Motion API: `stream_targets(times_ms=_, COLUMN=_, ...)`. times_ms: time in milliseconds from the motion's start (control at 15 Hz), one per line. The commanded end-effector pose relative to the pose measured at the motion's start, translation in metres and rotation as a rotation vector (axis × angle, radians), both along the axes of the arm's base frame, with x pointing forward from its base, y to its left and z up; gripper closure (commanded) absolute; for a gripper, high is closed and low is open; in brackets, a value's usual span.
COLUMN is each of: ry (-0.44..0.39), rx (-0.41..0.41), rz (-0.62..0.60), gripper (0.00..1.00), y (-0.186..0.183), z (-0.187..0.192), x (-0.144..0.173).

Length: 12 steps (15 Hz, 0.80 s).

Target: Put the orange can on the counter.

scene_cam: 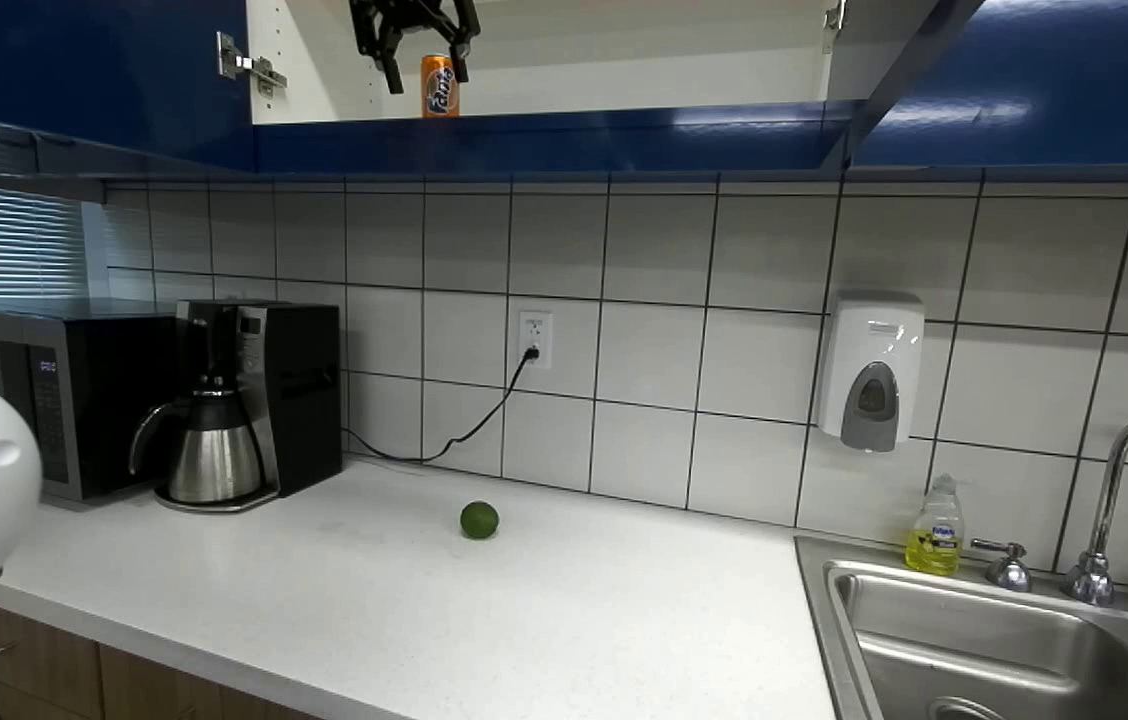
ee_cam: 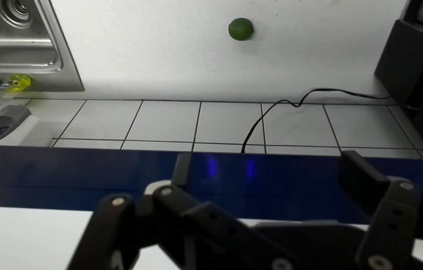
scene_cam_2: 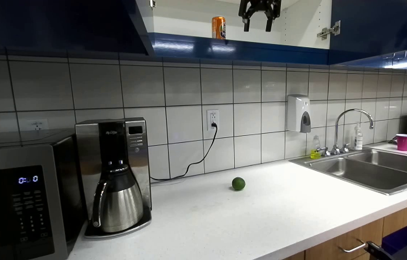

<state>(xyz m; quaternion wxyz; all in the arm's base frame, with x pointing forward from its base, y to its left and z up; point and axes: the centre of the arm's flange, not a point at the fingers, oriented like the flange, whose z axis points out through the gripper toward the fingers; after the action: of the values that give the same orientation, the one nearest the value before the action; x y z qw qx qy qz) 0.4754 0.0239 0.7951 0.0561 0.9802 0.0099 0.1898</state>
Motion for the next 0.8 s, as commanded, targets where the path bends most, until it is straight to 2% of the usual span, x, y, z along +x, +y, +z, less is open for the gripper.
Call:
stream_targets(times_ms=0, ry=-0.042, rx=0.018, rz=-0.005, gripper=0.00, y=0.012, z=0.015, x=0.009)
stream_targets(times_ms=733, ry=-0.138, rx=0.039, rz=0.004, gripper=0.00, y=0.025, z=0.018, x=0.030)
